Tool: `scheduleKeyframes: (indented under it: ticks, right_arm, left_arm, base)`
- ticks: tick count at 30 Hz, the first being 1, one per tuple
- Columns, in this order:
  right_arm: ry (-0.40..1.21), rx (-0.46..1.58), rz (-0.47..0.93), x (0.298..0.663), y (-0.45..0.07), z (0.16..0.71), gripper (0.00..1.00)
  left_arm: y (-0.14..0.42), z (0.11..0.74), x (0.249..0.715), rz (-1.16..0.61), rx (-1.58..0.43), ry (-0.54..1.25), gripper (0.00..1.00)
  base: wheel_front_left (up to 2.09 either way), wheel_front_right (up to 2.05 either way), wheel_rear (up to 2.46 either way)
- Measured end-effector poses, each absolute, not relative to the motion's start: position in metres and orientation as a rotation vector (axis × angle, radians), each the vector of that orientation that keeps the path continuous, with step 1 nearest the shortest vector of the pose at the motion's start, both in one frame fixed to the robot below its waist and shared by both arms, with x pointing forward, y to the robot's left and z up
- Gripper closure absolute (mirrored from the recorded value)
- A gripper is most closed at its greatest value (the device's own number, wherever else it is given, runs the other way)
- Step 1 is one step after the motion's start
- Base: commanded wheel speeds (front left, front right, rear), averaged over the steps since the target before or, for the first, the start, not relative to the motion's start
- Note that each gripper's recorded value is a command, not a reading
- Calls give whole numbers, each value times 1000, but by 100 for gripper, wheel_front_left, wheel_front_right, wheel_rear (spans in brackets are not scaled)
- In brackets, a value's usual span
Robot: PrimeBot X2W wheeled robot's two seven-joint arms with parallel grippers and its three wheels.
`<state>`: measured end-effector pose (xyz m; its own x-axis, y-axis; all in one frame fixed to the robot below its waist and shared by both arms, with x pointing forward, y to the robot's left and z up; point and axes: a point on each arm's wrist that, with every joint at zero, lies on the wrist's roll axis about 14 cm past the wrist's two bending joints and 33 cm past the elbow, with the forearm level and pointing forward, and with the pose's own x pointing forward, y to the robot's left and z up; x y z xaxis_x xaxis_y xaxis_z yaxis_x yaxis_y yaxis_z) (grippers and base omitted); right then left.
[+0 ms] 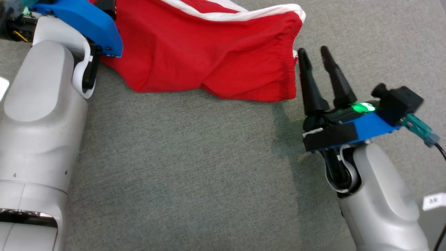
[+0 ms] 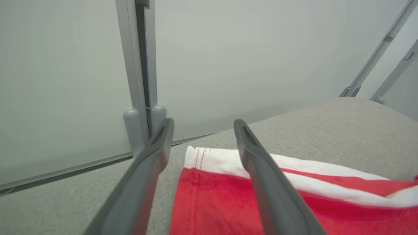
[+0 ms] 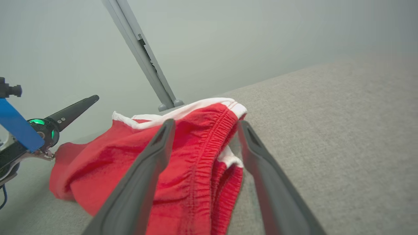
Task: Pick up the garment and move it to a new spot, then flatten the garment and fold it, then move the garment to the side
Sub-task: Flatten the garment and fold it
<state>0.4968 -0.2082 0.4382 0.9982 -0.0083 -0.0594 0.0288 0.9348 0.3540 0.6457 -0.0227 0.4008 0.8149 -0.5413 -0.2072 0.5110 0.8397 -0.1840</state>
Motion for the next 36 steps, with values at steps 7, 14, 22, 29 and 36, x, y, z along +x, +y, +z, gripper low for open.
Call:
scheduleKeyframes:
  ticks: [7, 14, 22, 29, 36]
  right_arm:
    - [-55, 217, -41, 479, -222, 471, 0]
    - [-102, 121, -63, 457, -229, 490, 0]
    - [-106, 95, -68, 438, -228, 498, 0]
    - [-98, 98, -58, 425, -223, 502, 0]
    - [-79, 98, -56, 422, -222, 501, 0]
  left_arm:
    - [6, 414, 630, -516, -93, 117, 0]
    - [53, 438, 592, -364, -94, 26, 0]
    - [105, 448, 532, -202, -73, 21, 0]
    - [129, 451, 489, -113, -67, 51, 0]
    - [136, 451, 474, -92, -73, 75, 0]
  base:
    - [0, 0, 0]
    - [0, 0, 0]
    - [0, 0, 0]
    - [0, 0, 0]
    - [0, 0, 0]
